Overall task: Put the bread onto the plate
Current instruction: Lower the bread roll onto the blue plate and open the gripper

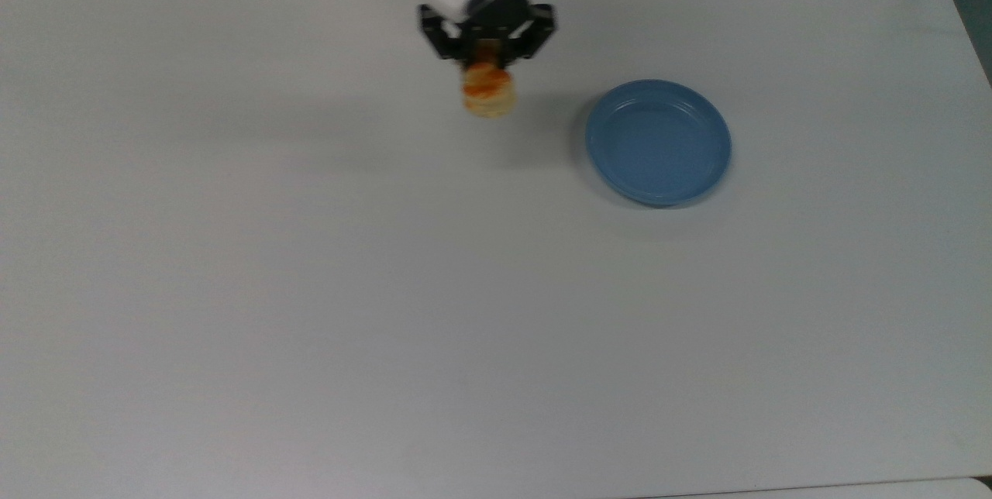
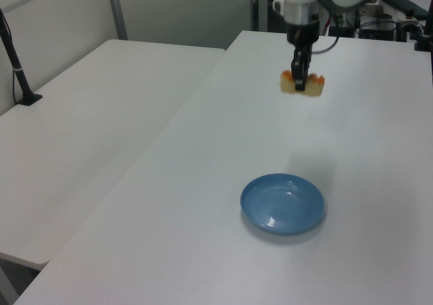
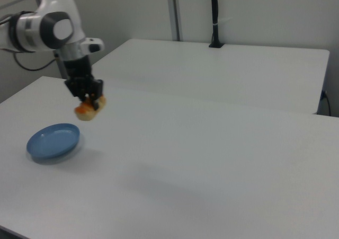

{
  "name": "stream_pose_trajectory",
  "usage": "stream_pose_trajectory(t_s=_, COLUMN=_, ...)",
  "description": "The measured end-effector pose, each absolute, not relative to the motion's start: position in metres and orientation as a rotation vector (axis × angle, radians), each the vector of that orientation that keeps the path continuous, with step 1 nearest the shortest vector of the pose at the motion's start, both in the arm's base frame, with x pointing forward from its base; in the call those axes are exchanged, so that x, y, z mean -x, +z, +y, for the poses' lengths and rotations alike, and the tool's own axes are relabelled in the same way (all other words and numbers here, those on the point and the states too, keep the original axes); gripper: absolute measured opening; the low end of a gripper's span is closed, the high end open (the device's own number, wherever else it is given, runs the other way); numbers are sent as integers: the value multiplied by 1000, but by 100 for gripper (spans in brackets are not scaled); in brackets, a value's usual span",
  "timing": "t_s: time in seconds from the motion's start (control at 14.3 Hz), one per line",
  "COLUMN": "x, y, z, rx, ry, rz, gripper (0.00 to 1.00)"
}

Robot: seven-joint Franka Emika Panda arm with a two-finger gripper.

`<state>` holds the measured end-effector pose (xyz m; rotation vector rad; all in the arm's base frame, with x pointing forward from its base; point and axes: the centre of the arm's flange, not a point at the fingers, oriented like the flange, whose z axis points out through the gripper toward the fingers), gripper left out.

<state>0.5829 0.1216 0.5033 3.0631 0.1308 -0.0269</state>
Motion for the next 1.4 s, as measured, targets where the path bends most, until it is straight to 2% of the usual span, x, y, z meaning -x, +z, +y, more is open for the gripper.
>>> stream_pose_trajectory(t_s=0.42, x=-565, y=452, z=262, rx=-3116, ry=-2, rz=90, gripper=38)
stream_pose_trajectory(t_s=0.77, x=-563, y=395, z=322, rx=-3153, ry=36, rz=59, gripper=38)
stream_pose_trajectory(t_s=1.12, x=-561, y=347, z=343, rx=-3154, ry=-9, rz=47, gripper=39)
stream_pose_trajectory(t_s=1.4, x=-561, y=337, z=344, rx=-3147, ry=-30, rz=48, gripper=41)
